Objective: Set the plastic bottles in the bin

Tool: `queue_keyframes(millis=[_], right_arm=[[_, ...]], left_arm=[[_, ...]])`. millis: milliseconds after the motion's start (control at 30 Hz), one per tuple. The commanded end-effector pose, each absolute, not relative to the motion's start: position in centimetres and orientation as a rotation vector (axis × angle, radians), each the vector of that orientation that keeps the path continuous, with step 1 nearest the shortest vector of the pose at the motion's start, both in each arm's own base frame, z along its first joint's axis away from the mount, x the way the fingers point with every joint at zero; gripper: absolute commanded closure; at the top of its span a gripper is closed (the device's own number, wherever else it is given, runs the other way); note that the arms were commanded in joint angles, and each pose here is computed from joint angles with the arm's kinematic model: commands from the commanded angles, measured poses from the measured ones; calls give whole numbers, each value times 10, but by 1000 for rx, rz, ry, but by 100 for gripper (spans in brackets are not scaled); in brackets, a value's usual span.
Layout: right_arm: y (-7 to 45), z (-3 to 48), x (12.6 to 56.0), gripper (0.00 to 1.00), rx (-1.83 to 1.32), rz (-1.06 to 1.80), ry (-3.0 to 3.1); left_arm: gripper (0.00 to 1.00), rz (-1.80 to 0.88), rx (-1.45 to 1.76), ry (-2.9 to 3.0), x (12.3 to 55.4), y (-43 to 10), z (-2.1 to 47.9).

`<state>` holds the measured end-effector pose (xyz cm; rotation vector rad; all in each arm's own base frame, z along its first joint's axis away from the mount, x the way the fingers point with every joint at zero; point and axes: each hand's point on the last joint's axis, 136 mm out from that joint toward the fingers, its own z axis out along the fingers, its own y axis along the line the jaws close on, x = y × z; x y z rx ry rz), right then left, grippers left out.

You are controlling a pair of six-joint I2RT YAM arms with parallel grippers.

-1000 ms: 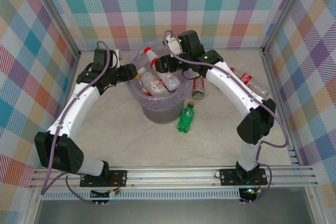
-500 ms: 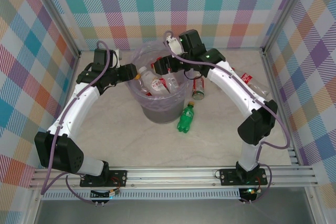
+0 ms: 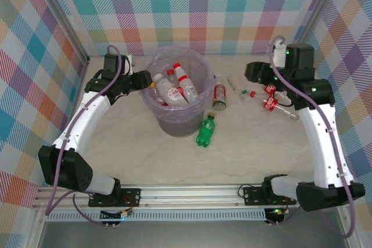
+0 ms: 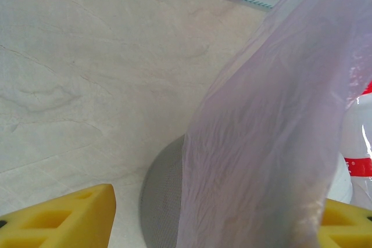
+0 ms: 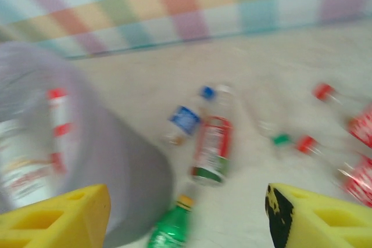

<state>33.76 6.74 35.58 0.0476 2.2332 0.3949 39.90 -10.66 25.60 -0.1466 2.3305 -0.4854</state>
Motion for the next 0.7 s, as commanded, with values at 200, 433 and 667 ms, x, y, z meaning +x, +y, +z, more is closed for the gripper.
queue_keyframes(millis=[200, 433, 667], right_arm=[[-71, 240, 389, 32, 391, 65, 2529], [-112, 203, 454, 19, 343, 46, 2578], [-91, 149, 493, 9, 135, 277, 2645]], left_arm=[[36, -400, -174, 2391, 394, -91, 240], [36, -438, -174, 2393, 395, -95, 239], [36, -433, -164, 2384, 394, -95, 242]])
